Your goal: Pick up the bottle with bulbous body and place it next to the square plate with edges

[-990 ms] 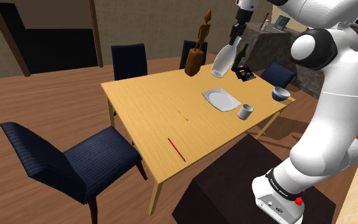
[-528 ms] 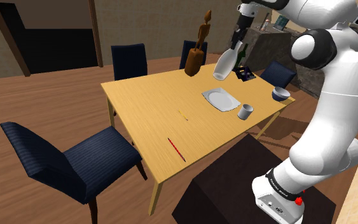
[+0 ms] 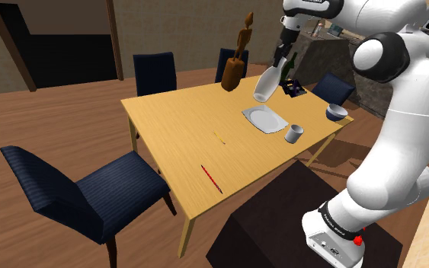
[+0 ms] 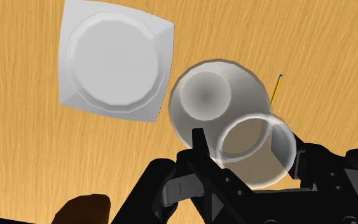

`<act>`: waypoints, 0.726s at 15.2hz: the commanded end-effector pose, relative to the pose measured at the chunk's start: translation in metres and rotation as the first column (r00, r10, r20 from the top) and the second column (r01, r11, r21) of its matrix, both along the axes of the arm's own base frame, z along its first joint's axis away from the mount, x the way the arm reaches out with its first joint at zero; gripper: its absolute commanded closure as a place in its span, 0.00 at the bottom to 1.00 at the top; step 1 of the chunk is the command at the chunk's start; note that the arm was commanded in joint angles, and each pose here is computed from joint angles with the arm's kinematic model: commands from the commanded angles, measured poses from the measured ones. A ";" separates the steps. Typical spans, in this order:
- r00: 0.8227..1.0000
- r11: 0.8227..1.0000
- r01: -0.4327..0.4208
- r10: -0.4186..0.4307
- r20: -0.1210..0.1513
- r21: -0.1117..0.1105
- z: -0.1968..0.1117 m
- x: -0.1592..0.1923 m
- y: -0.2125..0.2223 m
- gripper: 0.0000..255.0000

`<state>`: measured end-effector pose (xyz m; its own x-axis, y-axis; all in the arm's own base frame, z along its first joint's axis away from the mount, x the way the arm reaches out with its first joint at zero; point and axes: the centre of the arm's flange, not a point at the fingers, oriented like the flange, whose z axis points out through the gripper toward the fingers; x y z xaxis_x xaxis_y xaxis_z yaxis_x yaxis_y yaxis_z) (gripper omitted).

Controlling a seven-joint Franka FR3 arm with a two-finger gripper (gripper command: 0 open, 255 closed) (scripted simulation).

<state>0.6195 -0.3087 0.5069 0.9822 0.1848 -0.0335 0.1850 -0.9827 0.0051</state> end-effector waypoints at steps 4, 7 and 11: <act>1.000 1.000 0.000 0.000 0.001 -0.001 -0.027 0.000 -0.001 1.00; 1.000 1.000 0.000 0.000 0.001 -0.001 -0.043 0.000 -0.001 1.00; 1.000 1.000 0.000 0.000 0.001 -0.001 -0.064 0.000 -0.001 1.00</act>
<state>0.6206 -0.3089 0.4465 0.9822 0.1849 -0.0338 0.1851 -0.9827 0.0051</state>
